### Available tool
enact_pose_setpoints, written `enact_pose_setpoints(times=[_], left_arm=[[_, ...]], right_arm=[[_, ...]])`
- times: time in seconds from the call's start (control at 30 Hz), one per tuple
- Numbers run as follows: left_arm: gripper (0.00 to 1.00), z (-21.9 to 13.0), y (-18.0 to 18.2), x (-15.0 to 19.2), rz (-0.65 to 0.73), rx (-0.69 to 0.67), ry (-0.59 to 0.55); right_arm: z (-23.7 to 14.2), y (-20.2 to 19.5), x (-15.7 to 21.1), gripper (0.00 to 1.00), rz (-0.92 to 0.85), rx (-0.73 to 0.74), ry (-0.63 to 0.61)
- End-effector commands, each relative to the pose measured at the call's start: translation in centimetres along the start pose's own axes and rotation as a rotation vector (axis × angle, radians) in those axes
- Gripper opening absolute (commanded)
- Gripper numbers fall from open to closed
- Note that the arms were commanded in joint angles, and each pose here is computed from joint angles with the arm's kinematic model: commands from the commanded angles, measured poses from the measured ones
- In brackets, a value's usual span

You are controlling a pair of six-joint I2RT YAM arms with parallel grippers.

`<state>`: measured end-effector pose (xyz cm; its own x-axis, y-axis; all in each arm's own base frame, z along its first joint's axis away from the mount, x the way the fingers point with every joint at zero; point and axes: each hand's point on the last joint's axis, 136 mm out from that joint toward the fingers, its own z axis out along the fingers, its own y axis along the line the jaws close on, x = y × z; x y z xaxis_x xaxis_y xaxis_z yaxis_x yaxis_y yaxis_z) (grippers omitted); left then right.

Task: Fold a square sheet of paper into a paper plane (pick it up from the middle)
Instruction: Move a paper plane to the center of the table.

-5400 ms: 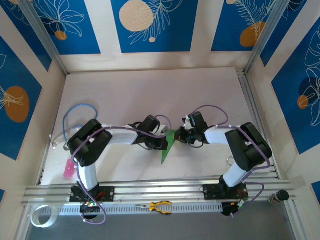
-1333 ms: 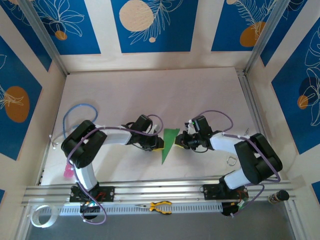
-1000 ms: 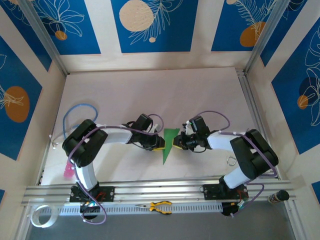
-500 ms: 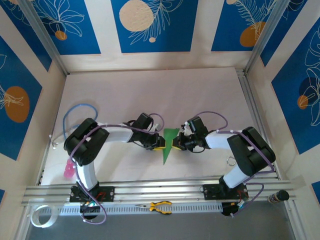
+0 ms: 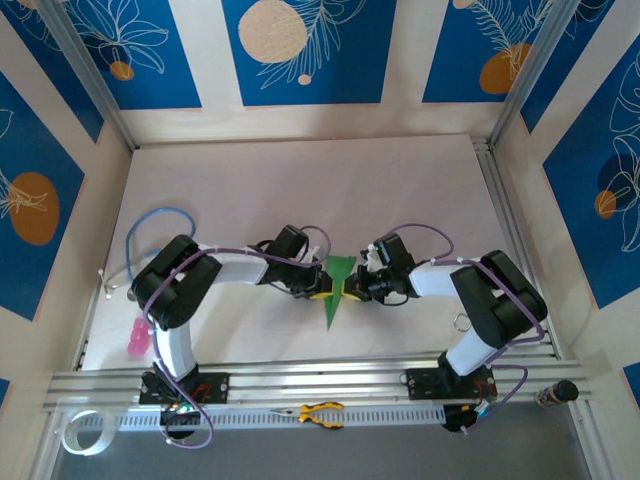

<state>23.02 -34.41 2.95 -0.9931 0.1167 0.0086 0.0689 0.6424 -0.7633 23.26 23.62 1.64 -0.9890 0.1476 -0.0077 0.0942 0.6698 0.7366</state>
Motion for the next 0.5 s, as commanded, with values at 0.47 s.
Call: enact_pose_setpoints(times=[0.47], left_arm=[[0.04,-2.1,-1.3,-1.7,0.136,-0.144,-0.112]], right_arm=[[-3.3,4.1,-1.3,0.34,-0.019,-0.051,-0.078]])
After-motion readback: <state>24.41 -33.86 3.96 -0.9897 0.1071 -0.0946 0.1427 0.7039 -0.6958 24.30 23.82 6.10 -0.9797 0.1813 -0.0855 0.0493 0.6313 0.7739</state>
